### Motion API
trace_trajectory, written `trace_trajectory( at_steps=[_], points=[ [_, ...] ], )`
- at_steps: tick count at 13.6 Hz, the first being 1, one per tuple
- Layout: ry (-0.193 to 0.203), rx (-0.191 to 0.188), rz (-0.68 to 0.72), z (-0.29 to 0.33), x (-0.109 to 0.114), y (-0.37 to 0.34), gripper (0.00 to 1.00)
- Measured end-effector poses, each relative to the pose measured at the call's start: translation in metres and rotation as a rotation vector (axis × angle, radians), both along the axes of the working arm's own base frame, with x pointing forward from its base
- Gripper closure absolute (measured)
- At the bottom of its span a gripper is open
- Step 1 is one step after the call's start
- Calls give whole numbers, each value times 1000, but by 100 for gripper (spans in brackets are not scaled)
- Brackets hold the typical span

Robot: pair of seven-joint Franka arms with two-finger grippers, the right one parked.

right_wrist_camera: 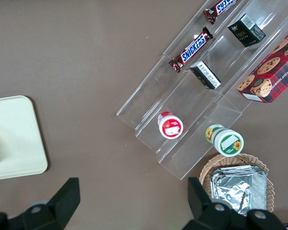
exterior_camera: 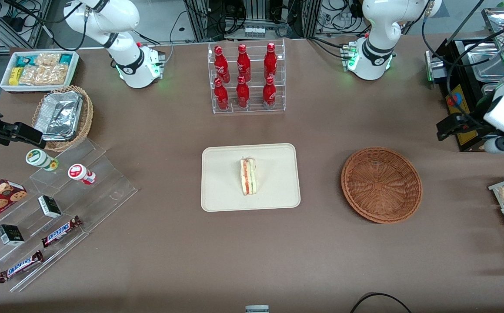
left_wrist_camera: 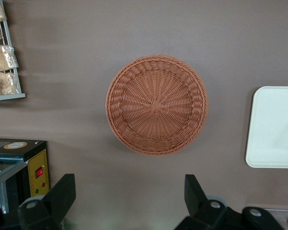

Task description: Place sandwich from basket to tray

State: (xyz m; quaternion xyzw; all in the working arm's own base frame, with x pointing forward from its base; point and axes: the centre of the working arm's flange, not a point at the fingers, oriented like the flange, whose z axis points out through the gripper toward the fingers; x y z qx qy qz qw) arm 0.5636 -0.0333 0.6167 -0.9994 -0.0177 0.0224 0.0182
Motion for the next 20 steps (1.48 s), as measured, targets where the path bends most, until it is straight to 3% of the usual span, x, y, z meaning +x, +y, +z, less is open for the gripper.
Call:
trace_trajectory(
  at_steps=[7, 11, 20],
  points=[
    [-21, -68, -29, 11, -9, -5, 0],
    [-42, -69, -37, 19, -8, -6, 0],
    [-44, -69, -68, 21, -9, -23, 0]
  ],
)
